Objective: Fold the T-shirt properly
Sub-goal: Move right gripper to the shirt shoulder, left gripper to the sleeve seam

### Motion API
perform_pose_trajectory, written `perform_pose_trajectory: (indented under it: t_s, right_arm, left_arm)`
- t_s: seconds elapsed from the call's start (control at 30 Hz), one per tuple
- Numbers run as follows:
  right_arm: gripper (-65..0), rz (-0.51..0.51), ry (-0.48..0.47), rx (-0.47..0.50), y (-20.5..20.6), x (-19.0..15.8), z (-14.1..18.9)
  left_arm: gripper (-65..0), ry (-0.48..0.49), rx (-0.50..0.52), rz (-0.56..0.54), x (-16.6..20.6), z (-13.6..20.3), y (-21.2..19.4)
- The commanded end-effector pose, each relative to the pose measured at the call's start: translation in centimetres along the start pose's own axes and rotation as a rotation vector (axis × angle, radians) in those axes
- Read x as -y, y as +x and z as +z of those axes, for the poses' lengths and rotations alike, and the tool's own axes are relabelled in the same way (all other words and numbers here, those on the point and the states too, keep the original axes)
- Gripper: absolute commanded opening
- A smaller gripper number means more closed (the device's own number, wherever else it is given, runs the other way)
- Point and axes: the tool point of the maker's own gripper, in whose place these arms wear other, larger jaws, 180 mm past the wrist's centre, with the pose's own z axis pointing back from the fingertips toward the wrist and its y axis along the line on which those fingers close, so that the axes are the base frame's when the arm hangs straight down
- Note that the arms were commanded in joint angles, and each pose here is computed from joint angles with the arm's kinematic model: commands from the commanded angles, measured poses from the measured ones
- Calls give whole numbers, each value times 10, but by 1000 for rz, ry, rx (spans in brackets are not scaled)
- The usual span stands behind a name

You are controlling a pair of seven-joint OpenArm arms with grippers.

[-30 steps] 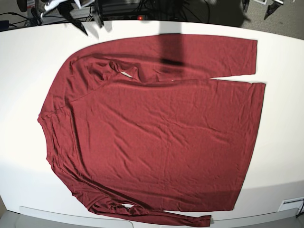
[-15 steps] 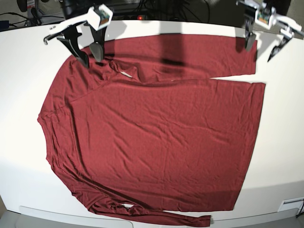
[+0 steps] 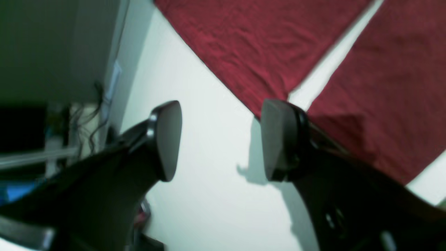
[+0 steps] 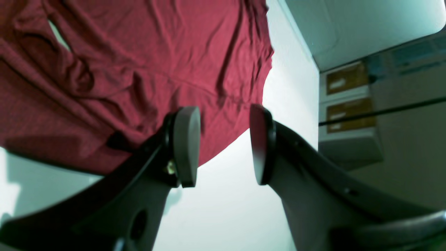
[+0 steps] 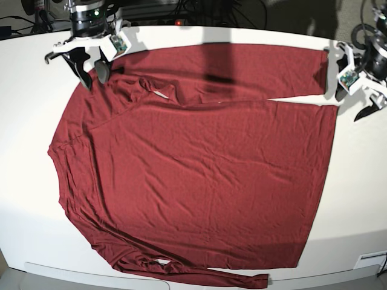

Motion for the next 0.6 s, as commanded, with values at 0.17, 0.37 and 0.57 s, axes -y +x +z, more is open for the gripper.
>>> perform_pose_trajectory:
  t_s: [0.17,0.37,0.57]
  right_arm:
    - [-404,-2,-34,-45,-5,7,2]
    - [-404,-28,-32,-169,-25,4,6]
    - [-404,-29,-33,-157,-23,4,5]
  left_arm:
    - [-361,-25,82,-180,-29,3,13]
    - [-361,-67,175,-244,-33,4,20]
    - [-361,-71,50,-192,-36,-7,-34]
